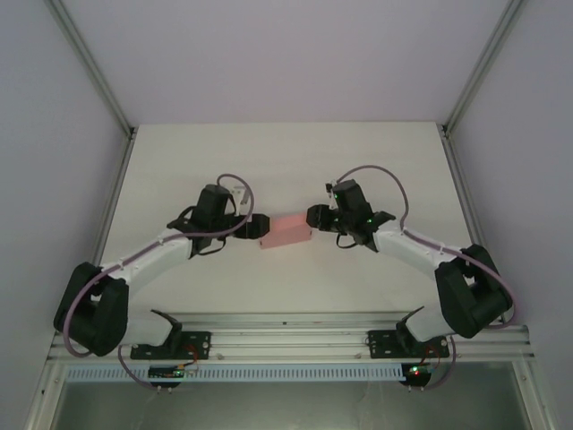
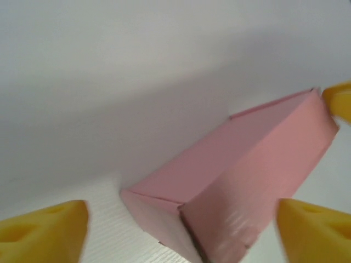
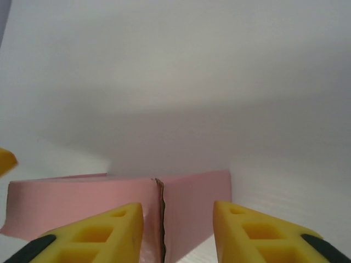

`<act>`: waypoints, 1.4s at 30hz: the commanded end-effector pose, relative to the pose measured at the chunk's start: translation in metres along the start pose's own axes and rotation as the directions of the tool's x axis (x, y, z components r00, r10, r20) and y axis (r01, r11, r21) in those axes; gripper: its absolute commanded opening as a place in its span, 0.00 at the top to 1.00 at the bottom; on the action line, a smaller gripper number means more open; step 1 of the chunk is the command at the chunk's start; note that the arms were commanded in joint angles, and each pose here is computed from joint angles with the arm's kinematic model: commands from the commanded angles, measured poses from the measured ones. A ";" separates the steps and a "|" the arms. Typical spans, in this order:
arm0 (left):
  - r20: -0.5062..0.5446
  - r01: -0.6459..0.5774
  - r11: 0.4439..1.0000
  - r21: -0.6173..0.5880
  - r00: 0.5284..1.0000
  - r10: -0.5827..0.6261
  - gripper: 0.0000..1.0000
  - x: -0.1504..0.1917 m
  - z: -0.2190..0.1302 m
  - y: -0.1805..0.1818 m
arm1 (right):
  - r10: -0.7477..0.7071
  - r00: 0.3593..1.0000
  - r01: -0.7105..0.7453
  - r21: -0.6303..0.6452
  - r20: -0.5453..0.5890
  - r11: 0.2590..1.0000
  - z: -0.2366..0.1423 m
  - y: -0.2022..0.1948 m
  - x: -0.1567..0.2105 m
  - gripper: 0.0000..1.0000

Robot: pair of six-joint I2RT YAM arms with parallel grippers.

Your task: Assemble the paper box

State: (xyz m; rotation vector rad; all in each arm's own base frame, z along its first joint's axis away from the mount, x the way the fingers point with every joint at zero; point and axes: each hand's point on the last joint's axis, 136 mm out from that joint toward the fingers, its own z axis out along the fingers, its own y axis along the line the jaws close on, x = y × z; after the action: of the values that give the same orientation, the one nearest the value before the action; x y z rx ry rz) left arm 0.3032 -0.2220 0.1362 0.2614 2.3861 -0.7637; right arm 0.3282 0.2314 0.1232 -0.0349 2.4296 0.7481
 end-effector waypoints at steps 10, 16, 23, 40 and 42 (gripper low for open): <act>0.194 0.178 0.928 -0.328 0.974 -0.119 0.00 -0.029 -0.086 0.067 | -0.720 0.687 0.697 -0.372 0.103 0.612 -0.024 0.085 -0.019 0.01; 0.230 0.275 0.861 -0.429 0.954 -0.190 0.00 -0.003 -0.103 0.100 | -0.992 0.122 0.853 -0.514 0.030 0.090 -0.011 0.090 0.037 0.01; 0.226 0.299 0.850 -0.434 0.949 -0.219 0.01 0.010 -0.105 0.105 | -0.974 -0.169 0.889 -0.450 -0.151 -0.085 0.042 0.069 0.038 0.01; 0.222 0.296 0.855 -0.426 0.950 -0.218 0.00 0.012 -0.107 0.103 | -0.943 -0.225 0.896 -0.432 -0.244 -0.102 0.072 0.039 0.044 0.58; 0.230 0.295 0.857 -0.424 0.950 -0.213 0.00 0.011 -0.109 0.102 | -0.950 -0.211 0.908 -0.407 -0.230 -0.103 0.069 0.045 0.038 0.63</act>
State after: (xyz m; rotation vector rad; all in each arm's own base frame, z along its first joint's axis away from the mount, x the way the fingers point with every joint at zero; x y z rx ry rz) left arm 0.2804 -0.0800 0.1492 -0.2976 2.3826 -0.3060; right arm 0.3207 0.3124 0.0684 -2.1969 1.7739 0.0274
